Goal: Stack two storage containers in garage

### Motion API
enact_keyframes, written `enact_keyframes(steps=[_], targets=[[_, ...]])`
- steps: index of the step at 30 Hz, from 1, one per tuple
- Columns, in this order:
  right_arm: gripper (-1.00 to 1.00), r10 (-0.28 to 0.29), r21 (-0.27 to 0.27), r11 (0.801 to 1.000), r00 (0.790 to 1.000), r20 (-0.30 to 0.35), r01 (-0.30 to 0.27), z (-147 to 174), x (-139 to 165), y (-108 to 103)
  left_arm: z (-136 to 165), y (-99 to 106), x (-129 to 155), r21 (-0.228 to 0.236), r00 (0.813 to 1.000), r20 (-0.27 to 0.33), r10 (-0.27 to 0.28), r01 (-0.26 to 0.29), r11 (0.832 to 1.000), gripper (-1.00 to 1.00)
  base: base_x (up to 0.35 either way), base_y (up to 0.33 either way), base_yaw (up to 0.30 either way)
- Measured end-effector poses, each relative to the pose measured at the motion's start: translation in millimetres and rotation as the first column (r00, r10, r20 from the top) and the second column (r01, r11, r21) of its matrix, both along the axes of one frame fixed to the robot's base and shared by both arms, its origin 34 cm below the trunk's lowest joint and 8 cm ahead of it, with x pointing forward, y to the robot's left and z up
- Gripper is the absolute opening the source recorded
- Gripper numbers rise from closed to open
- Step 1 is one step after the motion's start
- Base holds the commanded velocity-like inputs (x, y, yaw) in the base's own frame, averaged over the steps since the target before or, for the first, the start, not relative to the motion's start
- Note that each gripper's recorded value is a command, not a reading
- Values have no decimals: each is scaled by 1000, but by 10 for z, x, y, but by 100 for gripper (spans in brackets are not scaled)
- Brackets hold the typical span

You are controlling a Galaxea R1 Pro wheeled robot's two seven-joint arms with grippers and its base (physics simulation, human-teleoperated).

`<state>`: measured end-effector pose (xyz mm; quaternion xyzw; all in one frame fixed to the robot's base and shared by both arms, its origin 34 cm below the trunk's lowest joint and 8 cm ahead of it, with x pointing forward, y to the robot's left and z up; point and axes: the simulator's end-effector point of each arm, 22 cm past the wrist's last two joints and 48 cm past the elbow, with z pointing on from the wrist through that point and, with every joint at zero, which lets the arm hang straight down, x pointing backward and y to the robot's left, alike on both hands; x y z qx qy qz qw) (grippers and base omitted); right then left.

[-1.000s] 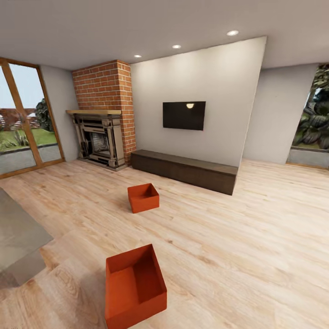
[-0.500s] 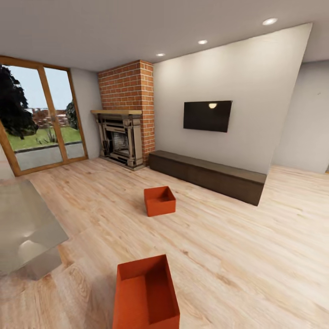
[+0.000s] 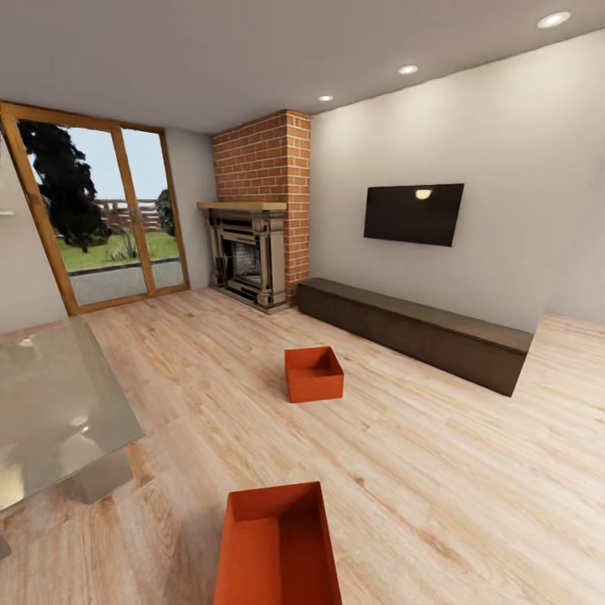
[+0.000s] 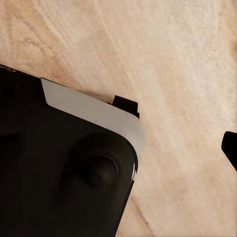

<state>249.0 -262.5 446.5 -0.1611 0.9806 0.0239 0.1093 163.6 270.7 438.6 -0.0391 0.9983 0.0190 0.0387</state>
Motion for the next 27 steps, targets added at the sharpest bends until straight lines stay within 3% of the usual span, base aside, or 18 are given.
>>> enact_keyframes(steps=[6, 22, 27], targets=[[100, 0, 0, 1000, 1000, 1, 0, 0, 4, 2, 0, 3, 0, 1, 1000, 0, 0, 0, 1000, 100, 10, -3, 52], [100, 3, 0, 1000, 1000, 1, -3, 0, 4, 3, 0, 5, 0, 2, 1000, 0, 0, 0, 1000, 100, 0, 0, 250], [100, 3, 0, 1000, 1000, 1, -3, 1, 5, 1, 0, 5, 0, 2, 1000, 0, 0, 0, 1000, 100, 0, 0, 62]])
